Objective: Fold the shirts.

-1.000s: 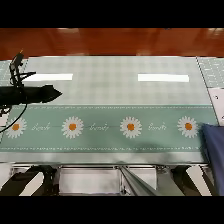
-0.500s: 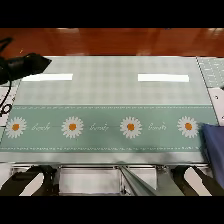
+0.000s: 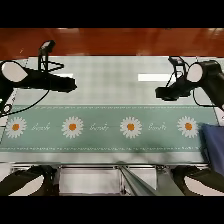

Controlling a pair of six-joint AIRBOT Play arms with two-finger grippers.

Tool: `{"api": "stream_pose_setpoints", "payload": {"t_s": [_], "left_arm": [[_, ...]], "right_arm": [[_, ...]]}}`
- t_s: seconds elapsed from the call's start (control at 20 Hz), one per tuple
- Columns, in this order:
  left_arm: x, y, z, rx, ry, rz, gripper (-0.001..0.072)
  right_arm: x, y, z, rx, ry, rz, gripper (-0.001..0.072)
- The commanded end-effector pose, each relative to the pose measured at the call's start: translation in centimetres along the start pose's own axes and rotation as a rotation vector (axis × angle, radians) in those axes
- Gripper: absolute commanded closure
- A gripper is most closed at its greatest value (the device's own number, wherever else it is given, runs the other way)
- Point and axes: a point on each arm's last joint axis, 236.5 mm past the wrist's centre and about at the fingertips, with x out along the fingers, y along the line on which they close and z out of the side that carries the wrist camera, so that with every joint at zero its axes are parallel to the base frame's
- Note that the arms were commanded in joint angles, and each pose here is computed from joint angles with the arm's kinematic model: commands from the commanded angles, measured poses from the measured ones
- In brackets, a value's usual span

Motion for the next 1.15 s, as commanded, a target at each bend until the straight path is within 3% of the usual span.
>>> {"api": "stream_pose_setpoints", "payload": {"t_s": [0.0,1.1], "left_arm": [[1.58,0.84,-3.04,-0.051,0.144,0.017,0.0688],[1.61,0.85,-3.01,-0.051,0.143,0.017,0.0688]], "right_arm": [[1.33,0.19,-0.8,-0.015,0.05,-0.042,0.0688],[1.32,-0.08,-0.98,-0.023,0.058,-0.053,0.0688]]}}
